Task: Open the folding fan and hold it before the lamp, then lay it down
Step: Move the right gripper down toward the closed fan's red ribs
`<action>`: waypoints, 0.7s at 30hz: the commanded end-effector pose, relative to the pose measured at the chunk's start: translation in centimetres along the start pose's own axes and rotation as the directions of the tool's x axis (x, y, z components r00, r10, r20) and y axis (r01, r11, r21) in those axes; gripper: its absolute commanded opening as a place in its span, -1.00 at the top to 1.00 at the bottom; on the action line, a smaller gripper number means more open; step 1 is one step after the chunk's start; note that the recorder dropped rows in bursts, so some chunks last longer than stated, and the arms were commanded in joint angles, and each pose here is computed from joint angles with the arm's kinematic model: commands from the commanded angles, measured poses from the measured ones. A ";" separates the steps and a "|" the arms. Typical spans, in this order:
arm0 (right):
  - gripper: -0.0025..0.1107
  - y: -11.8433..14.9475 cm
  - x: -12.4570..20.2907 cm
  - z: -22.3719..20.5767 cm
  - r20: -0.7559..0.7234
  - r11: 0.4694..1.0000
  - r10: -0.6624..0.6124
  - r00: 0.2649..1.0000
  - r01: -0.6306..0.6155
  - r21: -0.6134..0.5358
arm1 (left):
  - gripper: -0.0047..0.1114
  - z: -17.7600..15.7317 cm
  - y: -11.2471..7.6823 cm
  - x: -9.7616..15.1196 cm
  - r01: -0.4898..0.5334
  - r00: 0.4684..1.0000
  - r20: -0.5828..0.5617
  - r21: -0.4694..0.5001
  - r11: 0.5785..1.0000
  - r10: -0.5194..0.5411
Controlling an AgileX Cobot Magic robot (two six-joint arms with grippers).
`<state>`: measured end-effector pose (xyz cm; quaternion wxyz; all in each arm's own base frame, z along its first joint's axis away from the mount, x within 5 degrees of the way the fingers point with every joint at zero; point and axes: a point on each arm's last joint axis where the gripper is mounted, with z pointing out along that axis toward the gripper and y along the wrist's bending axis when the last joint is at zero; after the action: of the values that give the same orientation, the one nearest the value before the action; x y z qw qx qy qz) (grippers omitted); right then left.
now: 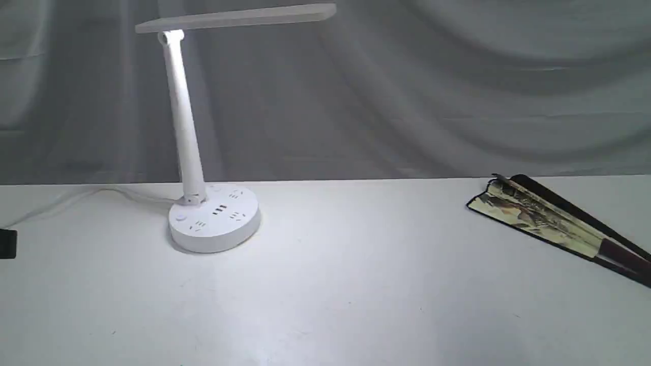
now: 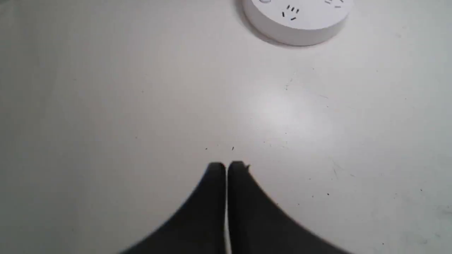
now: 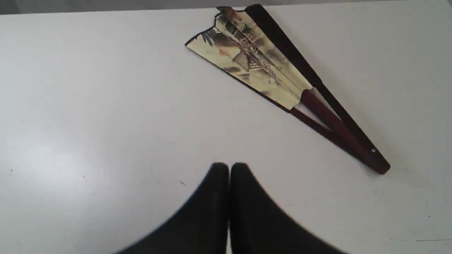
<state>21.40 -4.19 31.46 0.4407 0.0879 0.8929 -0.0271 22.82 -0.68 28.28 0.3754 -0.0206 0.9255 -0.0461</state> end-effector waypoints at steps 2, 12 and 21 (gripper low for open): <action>0.96 0.0 -0.3 1.7 -0.053 1.000 -0.015 0.998 0.015 -0.001 | 0.92 1.8 0.0 -0.8 -0.004 0.999 -0.048 0.004 1.000 0.004; 0.69 -0.3 -1.0 5.6 -0.168 0.999 -0.047 0.985 0.049 0.008 | 0.88 4.7 0.2 -1.9 -0.022 0.995 -0.097 0.001 1.000 0.022; 0.36 -0.5 -1.3 8.4 -0.218 0.998 -0.060 0.974 0.065 0.012 | 0.60 6.4 0.2 -2.2 0.005 0.993 -0.118 0.006 1.000 -0.004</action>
<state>28.28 -5.83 27.31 0.3341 0.0759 0.9389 -0.0315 28.35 -0.79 25.26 0.3169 -0.0120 0.9473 -0.0460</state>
